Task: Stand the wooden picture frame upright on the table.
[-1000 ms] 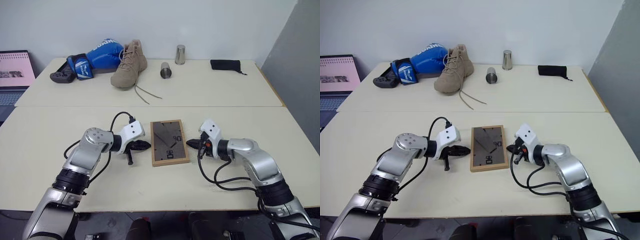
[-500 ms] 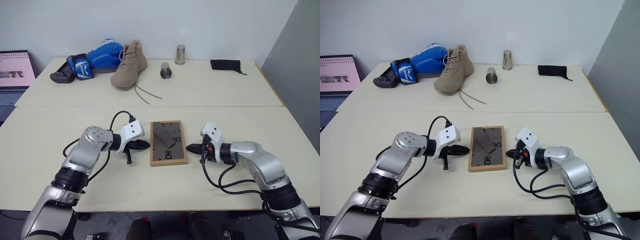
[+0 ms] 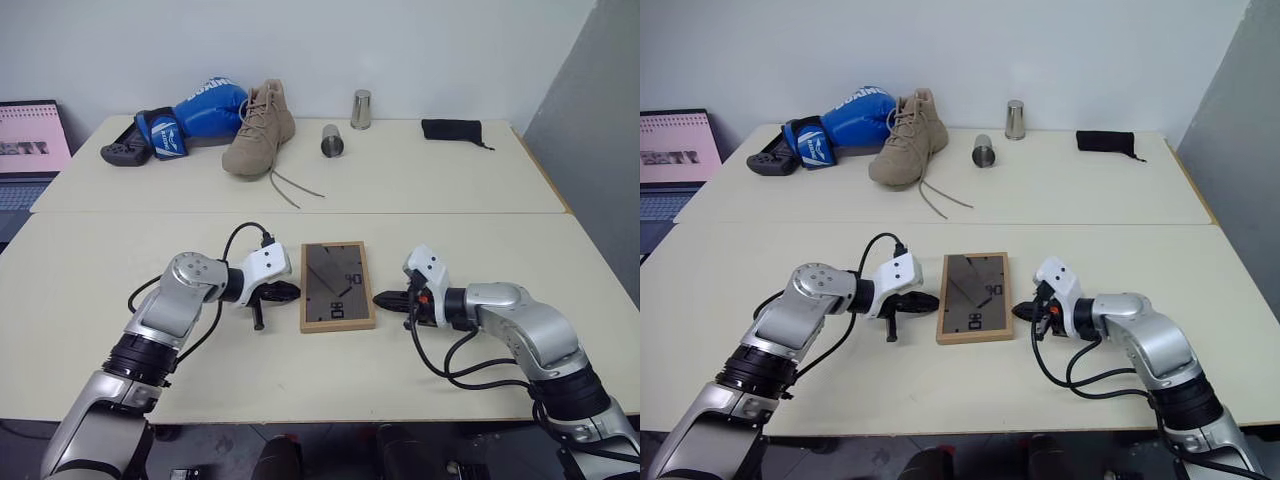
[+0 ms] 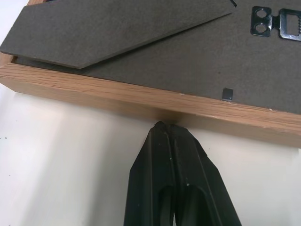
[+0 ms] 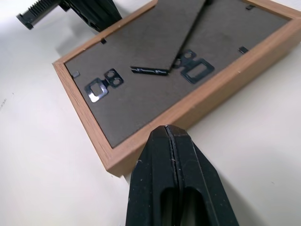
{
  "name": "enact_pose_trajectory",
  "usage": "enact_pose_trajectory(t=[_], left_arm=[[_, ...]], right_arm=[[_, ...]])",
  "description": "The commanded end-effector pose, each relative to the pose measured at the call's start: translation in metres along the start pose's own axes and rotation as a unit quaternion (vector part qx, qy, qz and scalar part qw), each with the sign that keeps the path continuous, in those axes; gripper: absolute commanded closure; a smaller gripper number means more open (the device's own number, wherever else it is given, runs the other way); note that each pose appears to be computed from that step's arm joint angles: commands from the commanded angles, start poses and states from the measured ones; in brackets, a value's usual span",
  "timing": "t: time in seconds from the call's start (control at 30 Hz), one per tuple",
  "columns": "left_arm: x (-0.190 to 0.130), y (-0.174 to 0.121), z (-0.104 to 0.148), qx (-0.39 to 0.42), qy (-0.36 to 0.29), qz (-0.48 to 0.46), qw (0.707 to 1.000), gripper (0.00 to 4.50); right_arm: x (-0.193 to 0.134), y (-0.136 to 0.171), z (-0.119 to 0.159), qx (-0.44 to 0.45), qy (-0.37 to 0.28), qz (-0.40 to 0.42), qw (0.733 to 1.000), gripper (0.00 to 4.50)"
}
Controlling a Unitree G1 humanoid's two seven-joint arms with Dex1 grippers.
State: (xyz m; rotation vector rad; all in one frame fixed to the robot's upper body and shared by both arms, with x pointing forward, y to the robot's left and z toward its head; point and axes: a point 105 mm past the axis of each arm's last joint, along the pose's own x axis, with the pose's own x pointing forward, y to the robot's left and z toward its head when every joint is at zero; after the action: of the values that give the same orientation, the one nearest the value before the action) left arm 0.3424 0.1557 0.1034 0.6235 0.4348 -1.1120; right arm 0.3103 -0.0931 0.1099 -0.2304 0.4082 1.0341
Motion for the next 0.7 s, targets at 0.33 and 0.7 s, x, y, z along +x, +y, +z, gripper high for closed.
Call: enact_pose_trajectory(t=[0.33, 0.7], left_arm=[[-0.063, 0.034, 0.016, -0.386, -0.153, -0.053, 0.908, 2.95], [-0.043, -0.003, -0.004, -0.482, -0.094, -0.131, 0.861, 0.58]], right_arm=[[-0.027, -0.074, 0.024, -0.104, -0.004, -0.082, 0.991, 4.50], [-0.013, -0.066, 0.013, -0.123, 0.013, -0.049, 0.991, 4.50]])
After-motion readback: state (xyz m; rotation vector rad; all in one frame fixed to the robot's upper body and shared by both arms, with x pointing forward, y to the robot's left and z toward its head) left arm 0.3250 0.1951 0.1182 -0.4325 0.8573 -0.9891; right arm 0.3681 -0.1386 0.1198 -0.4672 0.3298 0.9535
